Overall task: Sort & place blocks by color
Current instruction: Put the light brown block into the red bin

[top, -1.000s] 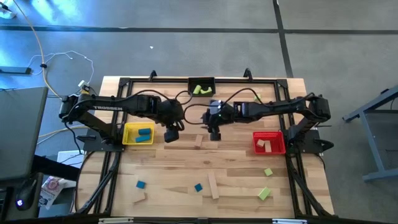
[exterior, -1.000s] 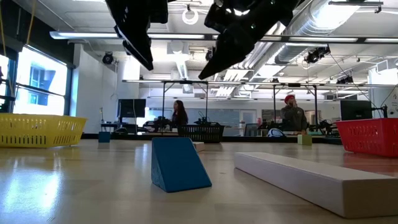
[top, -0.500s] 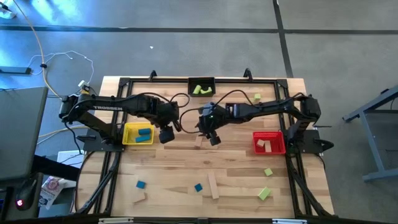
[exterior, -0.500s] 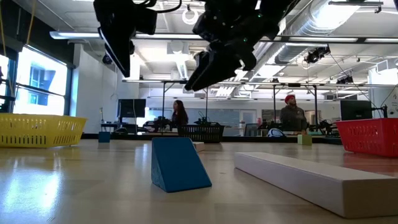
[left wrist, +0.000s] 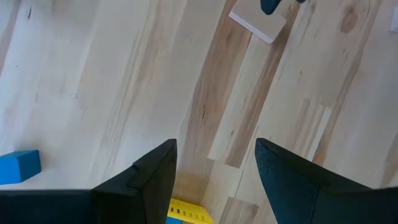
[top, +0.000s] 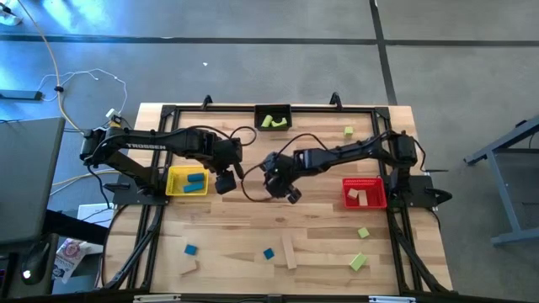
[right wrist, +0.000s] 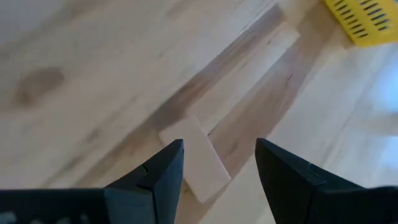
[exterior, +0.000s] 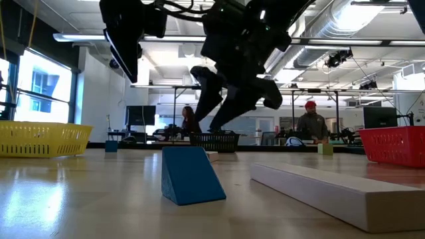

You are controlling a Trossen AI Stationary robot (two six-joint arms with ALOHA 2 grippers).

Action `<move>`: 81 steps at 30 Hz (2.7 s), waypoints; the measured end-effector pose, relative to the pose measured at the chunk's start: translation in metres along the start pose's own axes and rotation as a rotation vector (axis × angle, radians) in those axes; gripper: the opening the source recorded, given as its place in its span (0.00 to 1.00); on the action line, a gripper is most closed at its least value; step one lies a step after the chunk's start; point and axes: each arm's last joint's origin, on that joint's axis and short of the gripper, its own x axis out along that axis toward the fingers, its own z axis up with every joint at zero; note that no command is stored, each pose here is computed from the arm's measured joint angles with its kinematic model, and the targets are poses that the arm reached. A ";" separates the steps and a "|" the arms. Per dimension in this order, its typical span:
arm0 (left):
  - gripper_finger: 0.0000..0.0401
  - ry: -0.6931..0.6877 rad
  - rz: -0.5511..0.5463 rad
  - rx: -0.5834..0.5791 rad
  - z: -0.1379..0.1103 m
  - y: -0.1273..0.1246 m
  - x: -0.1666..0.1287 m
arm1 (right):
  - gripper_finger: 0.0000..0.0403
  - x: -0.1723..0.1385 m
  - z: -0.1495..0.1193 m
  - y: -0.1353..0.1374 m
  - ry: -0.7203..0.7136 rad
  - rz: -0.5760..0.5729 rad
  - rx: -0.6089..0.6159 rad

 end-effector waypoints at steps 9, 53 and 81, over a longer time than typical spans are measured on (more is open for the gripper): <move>0.51 -0.002 -0.001 0.000 0.000 0.000 0.000 | 0.46 0.010 0.005 0.010 0.063 -0.009 -0.163; 0.51 -0.008 -0.002 -0.001 0.001 0.000 0.000 | 0.46 0.039 -0.022 0.008 0.160 0.095 0.162; 0.51 -0.007 -0.001 0.000 0.001 0.000 0.000 | 0.46 0.038 -0.003 0.006 0.098 0.085 0.691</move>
